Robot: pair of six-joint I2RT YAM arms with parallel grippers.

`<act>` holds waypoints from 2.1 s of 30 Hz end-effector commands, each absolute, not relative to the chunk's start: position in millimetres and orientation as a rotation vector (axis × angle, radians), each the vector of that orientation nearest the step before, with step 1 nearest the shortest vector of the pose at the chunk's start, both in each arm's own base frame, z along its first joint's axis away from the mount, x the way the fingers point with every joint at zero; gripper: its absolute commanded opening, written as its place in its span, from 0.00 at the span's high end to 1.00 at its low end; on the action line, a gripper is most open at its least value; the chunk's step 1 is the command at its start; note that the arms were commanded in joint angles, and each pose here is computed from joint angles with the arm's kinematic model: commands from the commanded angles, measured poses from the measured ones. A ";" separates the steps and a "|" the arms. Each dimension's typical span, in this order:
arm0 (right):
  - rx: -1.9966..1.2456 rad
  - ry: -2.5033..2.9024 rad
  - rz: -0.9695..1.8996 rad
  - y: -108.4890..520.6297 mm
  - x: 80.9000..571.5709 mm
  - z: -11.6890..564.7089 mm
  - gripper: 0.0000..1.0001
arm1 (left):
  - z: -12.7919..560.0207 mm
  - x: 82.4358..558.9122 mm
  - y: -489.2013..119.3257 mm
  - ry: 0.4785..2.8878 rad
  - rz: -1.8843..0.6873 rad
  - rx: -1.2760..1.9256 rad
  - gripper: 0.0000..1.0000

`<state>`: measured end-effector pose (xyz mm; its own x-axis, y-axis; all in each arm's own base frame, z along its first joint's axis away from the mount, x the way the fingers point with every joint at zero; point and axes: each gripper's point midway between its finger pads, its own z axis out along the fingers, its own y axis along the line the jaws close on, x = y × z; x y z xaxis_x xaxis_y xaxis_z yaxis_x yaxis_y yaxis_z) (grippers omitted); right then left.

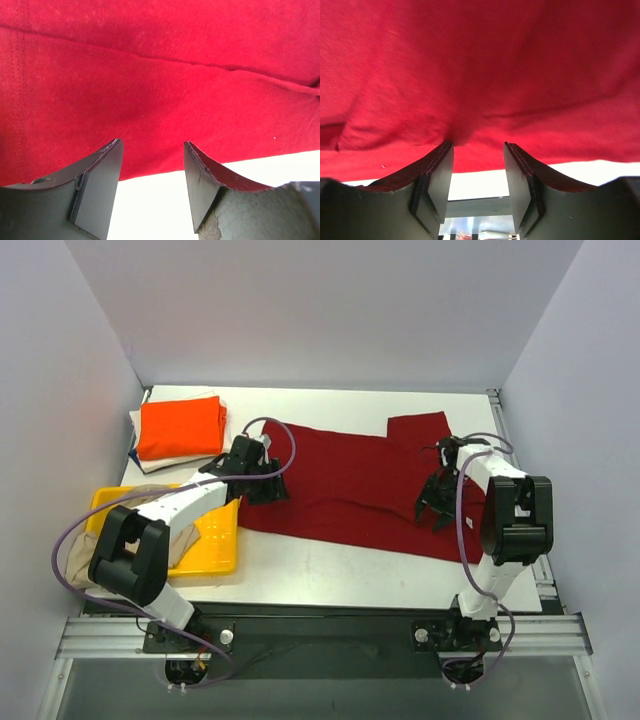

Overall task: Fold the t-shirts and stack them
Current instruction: Fold the flattened tshirt in 1/3 of the way

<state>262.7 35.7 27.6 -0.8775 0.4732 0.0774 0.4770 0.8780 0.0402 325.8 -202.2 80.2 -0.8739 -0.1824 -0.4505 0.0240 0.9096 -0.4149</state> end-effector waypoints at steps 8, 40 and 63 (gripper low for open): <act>-0.714 -3.008 -0.098 54.6 286.6 22.3 0.65 | 67.1 316.1 -195.5 2.598 -0.541 -0.134 0.38; -0.648 -3.081 -0.267 95.8 387.8 46.6 0.99 | 36.0 280.6 -176.2 2.702 -0.470 -0.149 0.37; -0.638 -3.178 -0.471 122.8 432.0 89.6 0.53 | 27.5 269.4 -168.3 2.722 -0.446 -0.165 0.37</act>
<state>431.9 119.3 52.1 -0.9129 0.4075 -0.0237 0.3857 0.8803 0.2761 273.3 -173.5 26.9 -0.9243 -0.1637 -0.3447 -0.0402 0.9401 -0.3386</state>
